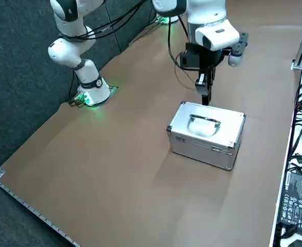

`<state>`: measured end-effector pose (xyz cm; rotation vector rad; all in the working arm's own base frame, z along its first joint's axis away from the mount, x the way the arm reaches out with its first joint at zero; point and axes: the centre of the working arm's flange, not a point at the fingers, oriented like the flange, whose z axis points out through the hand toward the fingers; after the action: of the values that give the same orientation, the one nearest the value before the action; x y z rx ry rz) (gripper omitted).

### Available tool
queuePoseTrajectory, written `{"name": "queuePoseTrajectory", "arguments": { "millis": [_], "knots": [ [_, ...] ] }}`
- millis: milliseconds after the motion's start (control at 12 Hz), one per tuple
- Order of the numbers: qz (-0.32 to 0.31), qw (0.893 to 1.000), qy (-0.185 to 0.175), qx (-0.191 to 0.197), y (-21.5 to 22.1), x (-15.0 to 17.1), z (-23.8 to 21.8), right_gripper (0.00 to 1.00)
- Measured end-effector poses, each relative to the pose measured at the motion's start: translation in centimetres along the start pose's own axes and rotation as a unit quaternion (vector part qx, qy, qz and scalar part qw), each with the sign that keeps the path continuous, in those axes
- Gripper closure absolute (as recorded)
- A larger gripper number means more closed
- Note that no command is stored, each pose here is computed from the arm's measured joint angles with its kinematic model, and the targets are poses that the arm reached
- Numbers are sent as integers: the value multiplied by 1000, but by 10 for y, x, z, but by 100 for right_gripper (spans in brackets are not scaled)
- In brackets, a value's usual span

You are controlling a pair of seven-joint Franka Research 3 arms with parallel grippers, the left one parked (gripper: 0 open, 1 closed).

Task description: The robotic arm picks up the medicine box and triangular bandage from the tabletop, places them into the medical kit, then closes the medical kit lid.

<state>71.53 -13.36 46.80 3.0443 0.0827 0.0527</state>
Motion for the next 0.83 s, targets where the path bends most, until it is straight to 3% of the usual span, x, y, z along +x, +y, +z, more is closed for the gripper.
{"name": "queuePoseTrajectory", "arguments": {
  "millis": [833],
  "knots": [
    [0, 999, -34, 8, -58, -10, -37, 98]
  ]
}}
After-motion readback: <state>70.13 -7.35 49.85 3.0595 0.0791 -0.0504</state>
